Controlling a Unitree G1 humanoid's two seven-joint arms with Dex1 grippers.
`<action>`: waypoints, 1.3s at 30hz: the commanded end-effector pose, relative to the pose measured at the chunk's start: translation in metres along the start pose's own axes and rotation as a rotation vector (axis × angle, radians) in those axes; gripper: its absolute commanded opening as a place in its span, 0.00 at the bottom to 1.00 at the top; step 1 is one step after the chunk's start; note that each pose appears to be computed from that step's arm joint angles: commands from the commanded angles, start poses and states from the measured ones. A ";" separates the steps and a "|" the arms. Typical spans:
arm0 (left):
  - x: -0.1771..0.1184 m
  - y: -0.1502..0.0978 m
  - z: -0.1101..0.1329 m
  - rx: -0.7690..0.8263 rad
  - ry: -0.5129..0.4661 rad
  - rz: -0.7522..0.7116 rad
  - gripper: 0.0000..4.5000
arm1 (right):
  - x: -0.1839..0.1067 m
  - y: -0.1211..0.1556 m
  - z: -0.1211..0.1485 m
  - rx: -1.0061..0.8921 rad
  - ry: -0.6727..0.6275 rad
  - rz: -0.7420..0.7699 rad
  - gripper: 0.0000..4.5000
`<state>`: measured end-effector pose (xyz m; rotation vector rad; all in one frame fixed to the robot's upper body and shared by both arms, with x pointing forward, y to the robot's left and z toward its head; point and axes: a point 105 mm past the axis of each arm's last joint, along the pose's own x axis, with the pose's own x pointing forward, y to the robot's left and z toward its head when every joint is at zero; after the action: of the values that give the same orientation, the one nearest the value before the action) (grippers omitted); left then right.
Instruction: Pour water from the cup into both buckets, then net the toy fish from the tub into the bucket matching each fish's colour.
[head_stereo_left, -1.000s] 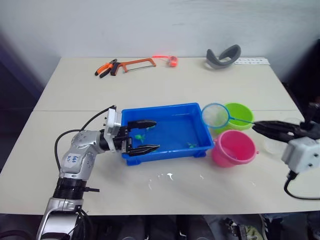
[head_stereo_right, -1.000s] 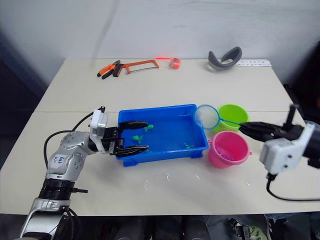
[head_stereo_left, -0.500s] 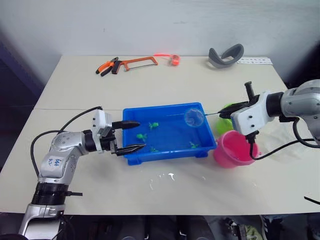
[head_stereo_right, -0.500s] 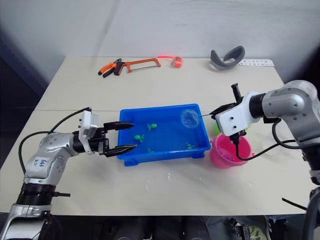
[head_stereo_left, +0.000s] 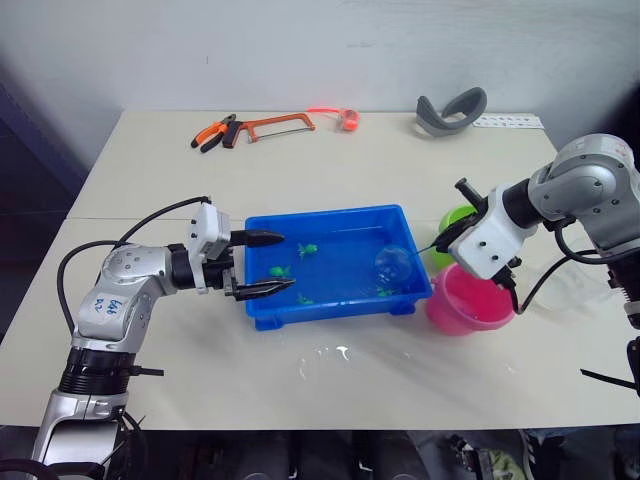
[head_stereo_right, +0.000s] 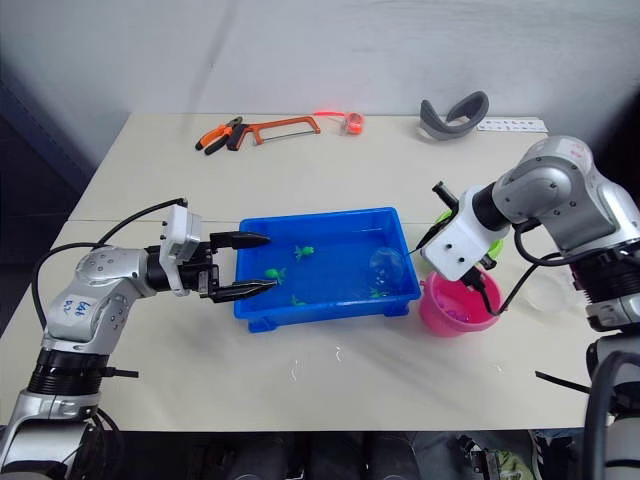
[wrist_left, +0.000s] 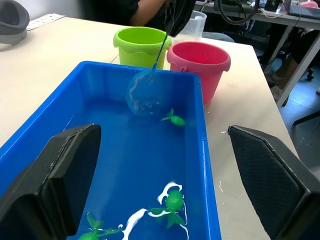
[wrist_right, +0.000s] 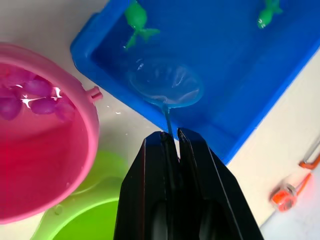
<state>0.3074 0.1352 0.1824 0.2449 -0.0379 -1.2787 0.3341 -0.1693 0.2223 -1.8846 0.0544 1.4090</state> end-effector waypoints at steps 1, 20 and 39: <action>0.002 -0.003 0.010 0.034 -0.026 -0.007 0.98 | -0.005 -0.002 0.002 -0.009 0.007 0.021 0.00; -0.008 -0.013 0.006 0.004 -0.037 0.037 0.98 | 0.014 0.001 0.035 0.305 -0.208 0.050 0.00; -0.018 -0.010 -0.001 -0.015 -0.020 0.079 0.98 | 0.029 -0.002 0.018 0.903 -0.426 -0.128 0.00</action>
<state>0.2958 0.1455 0.1721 0.1985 -0.0169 -1.2086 0.3299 -0.1456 0.1840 -0.8666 0.3461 1.3649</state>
